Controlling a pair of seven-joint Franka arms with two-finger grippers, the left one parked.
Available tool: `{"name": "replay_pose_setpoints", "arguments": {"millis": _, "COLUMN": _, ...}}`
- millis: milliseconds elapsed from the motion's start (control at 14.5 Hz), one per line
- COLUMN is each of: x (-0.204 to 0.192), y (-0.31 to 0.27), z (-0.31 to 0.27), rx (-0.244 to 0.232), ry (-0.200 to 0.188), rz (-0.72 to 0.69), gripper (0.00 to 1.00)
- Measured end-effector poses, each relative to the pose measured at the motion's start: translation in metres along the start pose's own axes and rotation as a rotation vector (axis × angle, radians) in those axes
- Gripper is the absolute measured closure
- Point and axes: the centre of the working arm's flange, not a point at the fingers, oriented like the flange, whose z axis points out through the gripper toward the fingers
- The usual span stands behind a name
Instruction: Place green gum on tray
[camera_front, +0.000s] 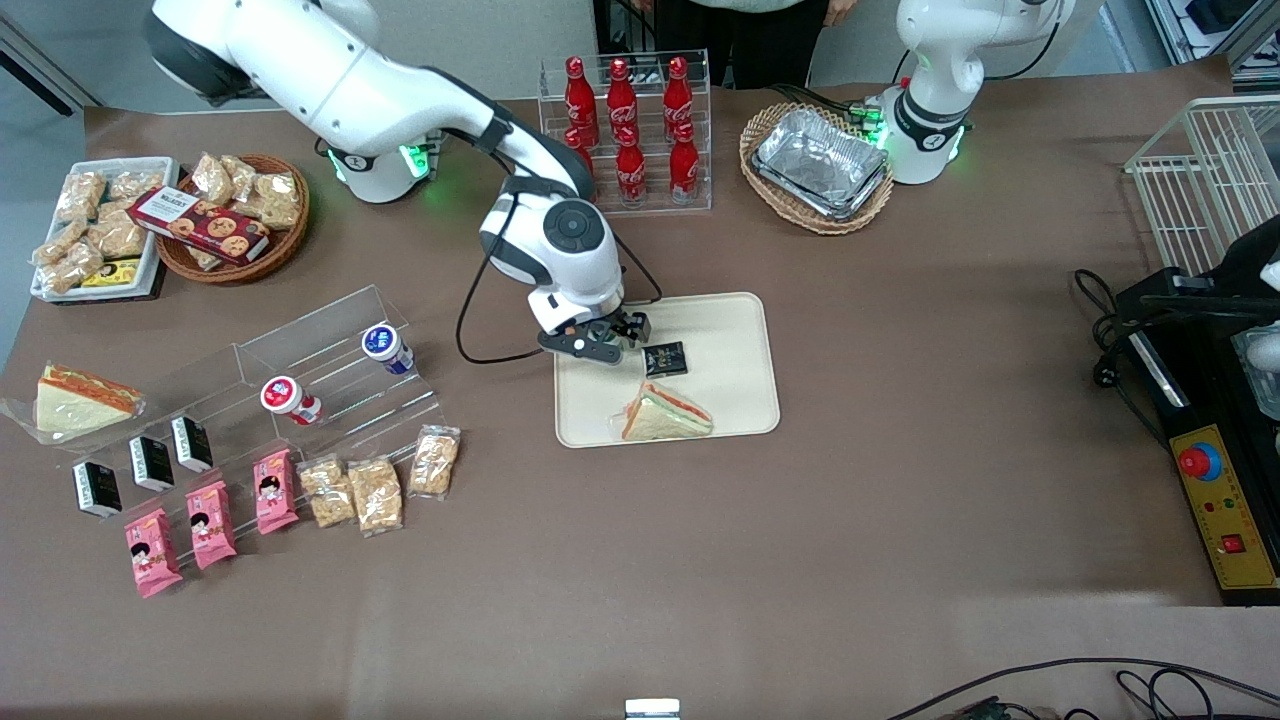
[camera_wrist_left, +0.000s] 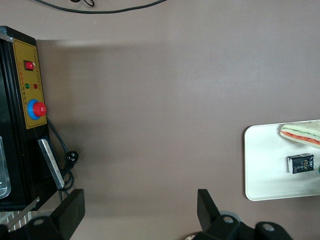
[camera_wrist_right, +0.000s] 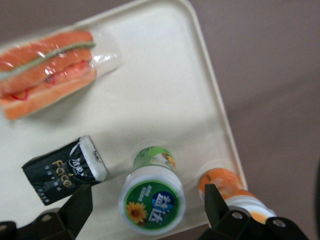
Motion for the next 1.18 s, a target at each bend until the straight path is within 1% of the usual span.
{"name": "replay_pose_setpoints", "arguments": {"millis": 138, "x": 0.004, "y": 0.002, "z": -0.04, "rx": -0.039, "ry": 0.052, "rz": -0.008, "gripper": 0.0}}
{"name": "replay_pose_setpoints", "arguments": {"millis": 207, "x": 0.006, "y": 0.005, "z": -0.064, "rx": -0.052, "ry": 0.065, "rz": -0.017, "gripper": 0.0}}
{"name": "replay_pose_setpoints", "arguments": {"millis": 277, "x": 0.008, "y": 0.009, "z": -0.09, "rx": -0.06, "ry": 0.06, "rz": -0.034, "gripper": 0.0}}
{"name": "replay_pose_setpoints", "arguments": {"millis": 346, "x": 0.014, "y": 0.017, "z": -0.118, "rx": -0.069, "ry": 0.044, "rz": -0.054, "gripper": 0.0}}
{"name": "replay_pose_setpoints", "arguments": {"millis": 484, "x": 0.043, "y": 0.043, "z": -0.176, "rx": -0.095, "ry": -0.021, "rz": -0.07, "gripper": 0.0}}
{"name": "replay_pose_setpoints", "arguments": {"millis": 553, "x": 0.063, "y": 0.06, "z": -0.201, "rx": -0.101, "ry": -0.045, "rz": -0.078, "gripper": 0.0}}
{"name": "replay_pose_setpoints", "arguments": {"millis": 691, "x": 0.11, "y": 0.095, "z": -0.238, "rx": -0.094, "ry": -0.069, "rz": -0.105, "gripper": 0.0}}
{"name": "replay_pose_setpoints", "arguments": {"millis": 899, "x": 0.167, "y": 0.153, "z": -0.255, "rx": -0.09, "ry": -0.098, "rz": -0.171, "gripper": 0.0}}
{"name": "replay_pose_setpoints", "arguments": {"millis": 1037, "x": 0.188, "y": 0.182, "z": -0.257, "rx": -0.097, "ry": -0.122, "rz": -0.203, "gripper": 0.0}}
{"name": "replay_pose_setpoints", "arguments": {"millis": 1176, "x": 0.207, "y": 0.212, "z": -0.261, "rx": -0.089, "ry": -0.134, "rz": -0.27, "gripper": 0.0}}
